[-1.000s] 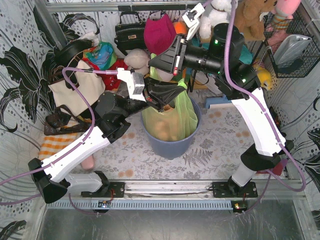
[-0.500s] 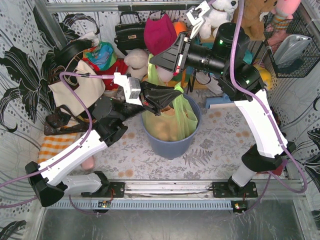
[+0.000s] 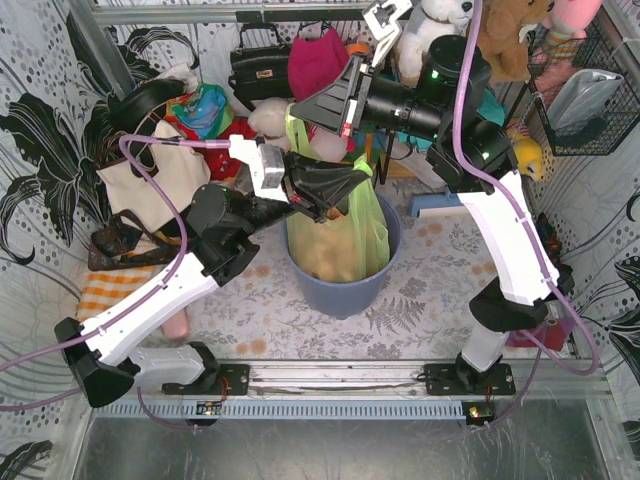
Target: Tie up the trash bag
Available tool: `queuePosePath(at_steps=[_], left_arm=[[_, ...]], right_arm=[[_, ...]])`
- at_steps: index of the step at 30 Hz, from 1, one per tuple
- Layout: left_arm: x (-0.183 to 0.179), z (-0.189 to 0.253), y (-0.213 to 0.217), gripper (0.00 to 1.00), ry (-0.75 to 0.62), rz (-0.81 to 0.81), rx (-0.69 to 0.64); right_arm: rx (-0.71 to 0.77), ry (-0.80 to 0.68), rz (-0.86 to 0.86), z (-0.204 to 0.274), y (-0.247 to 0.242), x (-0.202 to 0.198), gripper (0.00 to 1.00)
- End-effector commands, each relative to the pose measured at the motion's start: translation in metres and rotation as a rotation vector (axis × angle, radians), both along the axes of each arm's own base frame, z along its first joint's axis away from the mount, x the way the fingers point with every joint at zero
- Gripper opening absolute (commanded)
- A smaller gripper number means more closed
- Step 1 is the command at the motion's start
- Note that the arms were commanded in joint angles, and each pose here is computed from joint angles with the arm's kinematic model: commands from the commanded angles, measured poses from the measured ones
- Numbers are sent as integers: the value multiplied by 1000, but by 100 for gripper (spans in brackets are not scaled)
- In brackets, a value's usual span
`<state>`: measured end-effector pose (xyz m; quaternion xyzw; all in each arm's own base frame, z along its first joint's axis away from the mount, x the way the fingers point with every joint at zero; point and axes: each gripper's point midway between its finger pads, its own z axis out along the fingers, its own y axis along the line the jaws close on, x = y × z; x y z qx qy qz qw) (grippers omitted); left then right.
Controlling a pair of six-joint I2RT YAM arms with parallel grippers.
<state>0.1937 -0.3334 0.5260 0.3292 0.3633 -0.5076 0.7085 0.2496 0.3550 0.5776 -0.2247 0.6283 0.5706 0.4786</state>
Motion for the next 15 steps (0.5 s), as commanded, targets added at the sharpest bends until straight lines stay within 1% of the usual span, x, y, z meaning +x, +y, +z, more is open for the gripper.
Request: queuePosePath(at_steps=[1,8,12,15], left_arm=[[-8,45,9,0,-99,5,-81],[-9,54,-8,0,-122,-68,-73],[-8,56,-16,0,-125,-82,-78],[-6,56,-20,0,-123,-85,-79]], right_arm=[[64,-42,69,24,6,-17,0],[65,-18,154,14,35,-28,0],[72,-17,180,16,40,-33,0],[64,-29,163,17,36,-34,0]])
